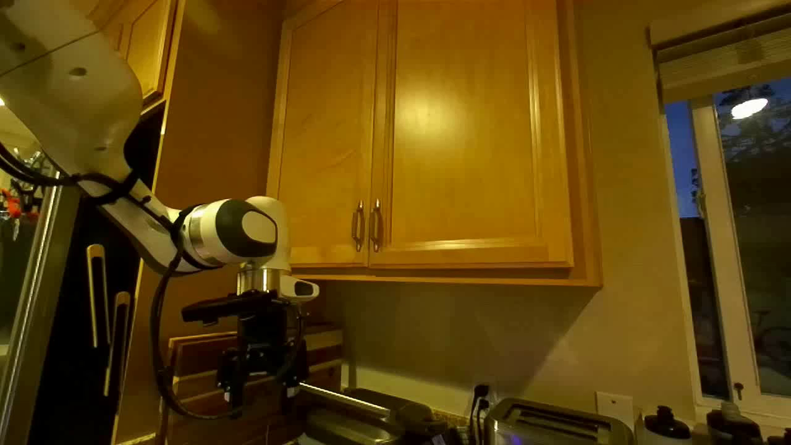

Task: Open the right cabinet door and put the brown object then close the cabinet door

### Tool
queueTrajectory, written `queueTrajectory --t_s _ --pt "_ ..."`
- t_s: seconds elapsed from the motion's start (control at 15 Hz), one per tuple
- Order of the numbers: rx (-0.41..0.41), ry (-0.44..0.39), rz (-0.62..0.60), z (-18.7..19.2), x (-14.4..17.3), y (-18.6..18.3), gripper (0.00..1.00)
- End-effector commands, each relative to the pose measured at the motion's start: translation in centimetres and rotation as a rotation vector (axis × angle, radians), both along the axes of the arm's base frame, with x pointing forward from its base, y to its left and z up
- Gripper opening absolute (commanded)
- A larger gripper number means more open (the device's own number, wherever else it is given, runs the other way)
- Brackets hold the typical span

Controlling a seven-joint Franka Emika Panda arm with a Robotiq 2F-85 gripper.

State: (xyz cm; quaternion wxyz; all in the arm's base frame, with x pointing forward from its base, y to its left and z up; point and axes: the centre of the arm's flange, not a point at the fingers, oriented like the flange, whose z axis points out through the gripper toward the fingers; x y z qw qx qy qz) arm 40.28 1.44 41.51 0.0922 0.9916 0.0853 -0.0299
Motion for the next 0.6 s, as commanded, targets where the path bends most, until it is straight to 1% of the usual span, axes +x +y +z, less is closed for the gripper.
queueTrajectory --t_s 0.0,0.53 --pt "0.000 0.000 0.000 0.01 0.01 0.00 1.00" --pt "0.001 -0.001 0.008 0.19 0.28 0.19 1.00"
